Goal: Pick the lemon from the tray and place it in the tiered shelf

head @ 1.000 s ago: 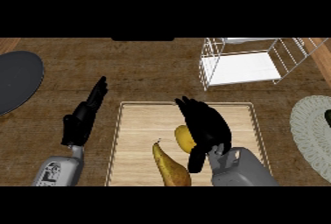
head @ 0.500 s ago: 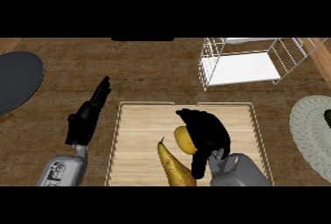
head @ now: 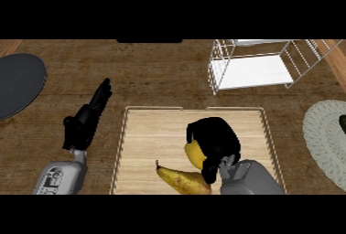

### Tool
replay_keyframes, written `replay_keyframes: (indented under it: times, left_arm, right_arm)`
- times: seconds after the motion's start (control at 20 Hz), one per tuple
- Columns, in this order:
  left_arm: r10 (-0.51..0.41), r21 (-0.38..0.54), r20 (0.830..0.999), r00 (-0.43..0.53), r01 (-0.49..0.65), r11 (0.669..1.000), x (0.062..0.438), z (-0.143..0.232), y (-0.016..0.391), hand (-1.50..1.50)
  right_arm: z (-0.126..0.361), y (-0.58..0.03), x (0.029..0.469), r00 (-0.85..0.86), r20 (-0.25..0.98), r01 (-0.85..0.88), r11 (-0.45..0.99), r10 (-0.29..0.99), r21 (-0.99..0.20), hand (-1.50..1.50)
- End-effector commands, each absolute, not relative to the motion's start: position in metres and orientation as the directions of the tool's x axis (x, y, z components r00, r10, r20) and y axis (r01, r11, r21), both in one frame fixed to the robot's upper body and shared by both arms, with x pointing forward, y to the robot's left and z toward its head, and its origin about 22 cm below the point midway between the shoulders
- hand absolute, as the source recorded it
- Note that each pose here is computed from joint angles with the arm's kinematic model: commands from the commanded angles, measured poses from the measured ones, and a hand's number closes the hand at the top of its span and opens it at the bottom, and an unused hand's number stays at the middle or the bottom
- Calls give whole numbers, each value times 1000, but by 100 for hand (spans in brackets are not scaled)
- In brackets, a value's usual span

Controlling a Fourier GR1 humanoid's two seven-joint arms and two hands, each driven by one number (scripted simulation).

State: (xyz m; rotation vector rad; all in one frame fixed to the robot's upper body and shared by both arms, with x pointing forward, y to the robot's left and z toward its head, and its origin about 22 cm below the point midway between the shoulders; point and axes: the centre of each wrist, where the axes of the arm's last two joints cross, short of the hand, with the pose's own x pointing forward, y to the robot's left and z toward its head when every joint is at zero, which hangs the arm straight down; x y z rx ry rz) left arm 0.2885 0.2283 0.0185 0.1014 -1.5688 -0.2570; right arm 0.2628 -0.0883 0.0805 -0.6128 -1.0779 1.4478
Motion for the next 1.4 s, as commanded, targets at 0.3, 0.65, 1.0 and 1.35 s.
replay_keyframes:
  times: [0.3, 0.65, 1.0, 1.35]
  left_arm:
    - [-223, 225, 974, -32, 93, 970, 301, 27, 221, 0]
    - [-222, 224, 975, -35, 97, 970, 281, 10, 206, 0]
    - [-237, 239, 971, -32, 92, 967, 276, 23, 217, 0]
    - [-243, 243, 970, -11, 82, 967, 282, 13, 241, 0]
  right_arm:
    - [70, -44, 229, 49, 338, -358, 333, 940, -872, 150]
    - [92, -38, 208, 29, 575, -192, 569, 817, -799, 150]
    - [158, -39, 196, -74, 719, 9, 721, 691, -693, 150]
    - [209, -54, 179, -47, 695, 227, 685, 718, -692, 150]
